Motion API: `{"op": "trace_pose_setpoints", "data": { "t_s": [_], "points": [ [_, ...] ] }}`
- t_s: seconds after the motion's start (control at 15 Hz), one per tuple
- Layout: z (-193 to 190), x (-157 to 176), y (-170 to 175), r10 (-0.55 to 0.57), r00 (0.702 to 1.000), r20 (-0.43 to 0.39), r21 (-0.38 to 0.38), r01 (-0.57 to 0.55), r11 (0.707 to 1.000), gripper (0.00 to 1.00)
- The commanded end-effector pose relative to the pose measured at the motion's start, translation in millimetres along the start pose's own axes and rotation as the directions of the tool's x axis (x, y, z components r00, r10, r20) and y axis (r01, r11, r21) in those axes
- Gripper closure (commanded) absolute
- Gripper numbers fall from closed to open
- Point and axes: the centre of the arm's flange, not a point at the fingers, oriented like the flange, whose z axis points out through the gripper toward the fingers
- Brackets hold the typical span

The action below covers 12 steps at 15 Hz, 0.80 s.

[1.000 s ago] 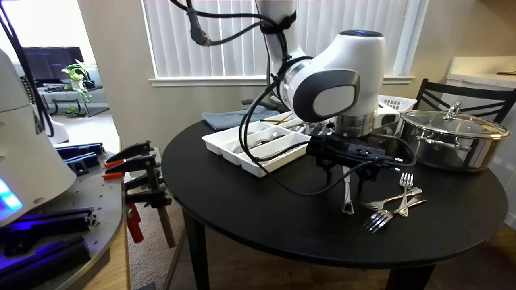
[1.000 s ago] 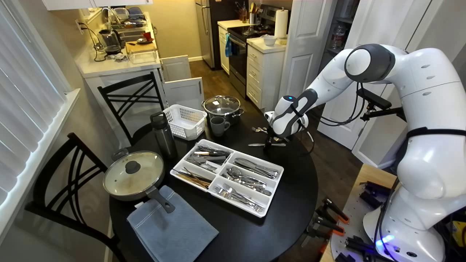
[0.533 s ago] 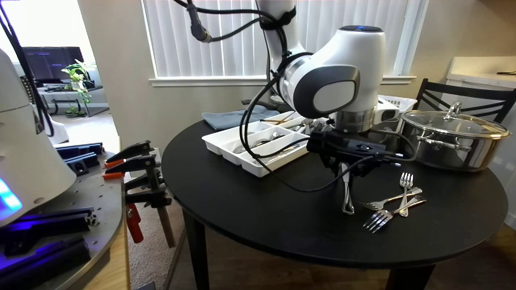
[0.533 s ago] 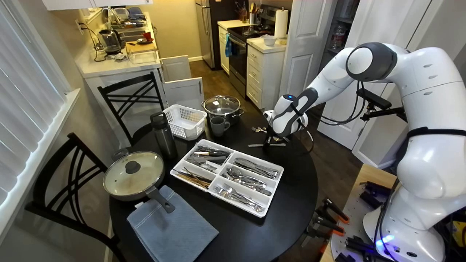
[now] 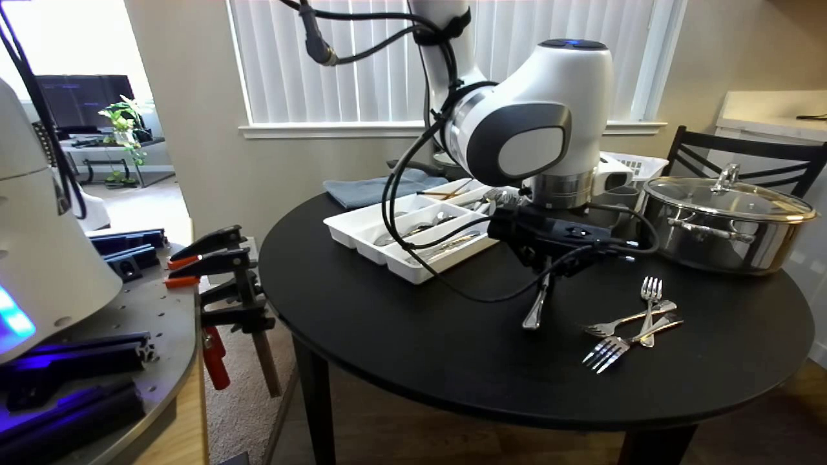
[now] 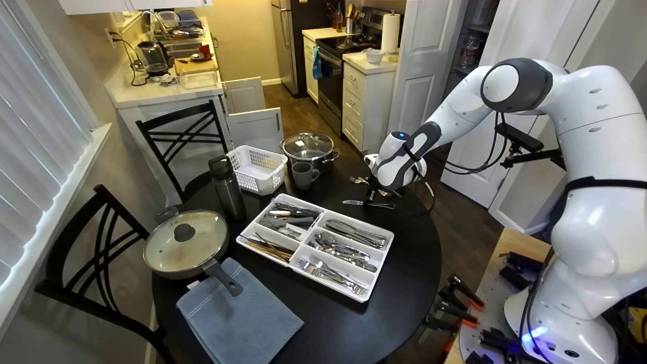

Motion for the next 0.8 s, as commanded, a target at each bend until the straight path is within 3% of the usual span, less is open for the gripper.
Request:
{"op": "trace_pose_setpoints", "data": {
  "t_s": [0.0, 0.47, 0.73],
  "points": [
    [-15, 0, -11, 0.003, 1.000, 0.000, 0.021, -0.003, 1.000, 0.97],
    [-46, 38, -35, 0.107, 0.994, -0.035, 0.030, -0.106, 0.994, 0.97],
    [-53, 46, -37, 0.089, 0.995, -0.050, 0.005, -0.089, 0.996, 0.97]
  ]
}}
